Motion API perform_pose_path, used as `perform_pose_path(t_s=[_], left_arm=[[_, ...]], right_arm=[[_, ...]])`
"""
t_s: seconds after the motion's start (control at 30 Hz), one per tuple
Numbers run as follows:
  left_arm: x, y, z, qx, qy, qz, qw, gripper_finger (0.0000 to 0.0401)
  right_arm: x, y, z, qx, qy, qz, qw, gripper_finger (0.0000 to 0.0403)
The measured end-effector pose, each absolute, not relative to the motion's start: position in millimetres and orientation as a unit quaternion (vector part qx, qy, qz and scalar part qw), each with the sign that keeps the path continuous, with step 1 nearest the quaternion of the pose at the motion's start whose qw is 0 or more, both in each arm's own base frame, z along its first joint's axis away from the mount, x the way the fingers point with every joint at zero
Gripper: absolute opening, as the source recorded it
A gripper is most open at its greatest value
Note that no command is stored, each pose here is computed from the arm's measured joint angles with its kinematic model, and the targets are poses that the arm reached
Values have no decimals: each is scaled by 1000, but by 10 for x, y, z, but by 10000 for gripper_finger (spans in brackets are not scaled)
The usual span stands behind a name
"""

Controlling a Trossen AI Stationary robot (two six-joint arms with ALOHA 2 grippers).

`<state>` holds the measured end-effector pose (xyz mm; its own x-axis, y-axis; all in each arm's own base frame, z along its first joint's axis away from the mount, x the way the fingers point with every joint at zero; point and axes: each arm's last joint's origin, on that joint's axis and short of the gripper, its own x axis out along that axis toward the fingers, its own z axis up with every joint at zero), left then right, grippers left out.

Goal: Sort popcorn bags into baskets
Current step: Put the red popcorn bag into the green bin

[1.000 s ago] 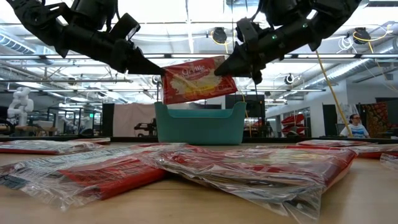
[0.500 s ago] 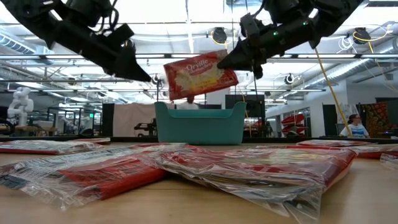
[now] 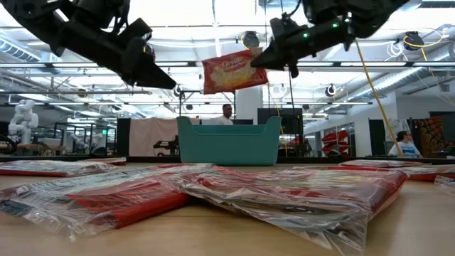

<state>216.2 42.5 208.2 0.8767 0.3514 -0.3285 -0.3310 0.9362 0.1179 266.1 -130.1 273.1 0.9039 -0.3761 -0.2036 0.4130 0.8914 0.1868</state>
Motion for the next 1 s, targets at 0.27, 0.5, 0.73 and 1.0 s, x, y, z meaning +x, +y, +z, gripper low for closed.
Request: perform_pose_path(t_s=[0.27, 0.5, 0.73, 1.0], left_arm=[[2277, 375, 1976, 43, 181, 155, 970, 113], [2324, 352, 1873, 41, 205, 123, 970, 113], [2334, 354, 1854, 45, 208, 122, 969, 113], [2334, 354, 1853, 46, 209, 121, 969, 113]], right_arm=[[2811, -1804, 2764, 145, 117, -217, 958, 9], [3029, -2017, 2322, 189, 173, -223, 941, 10], [3120, -2081, 2094, 209, 194, -227, 931, 10], [3146, -2099, 1983, 214, 208, -228, 927, 12]])
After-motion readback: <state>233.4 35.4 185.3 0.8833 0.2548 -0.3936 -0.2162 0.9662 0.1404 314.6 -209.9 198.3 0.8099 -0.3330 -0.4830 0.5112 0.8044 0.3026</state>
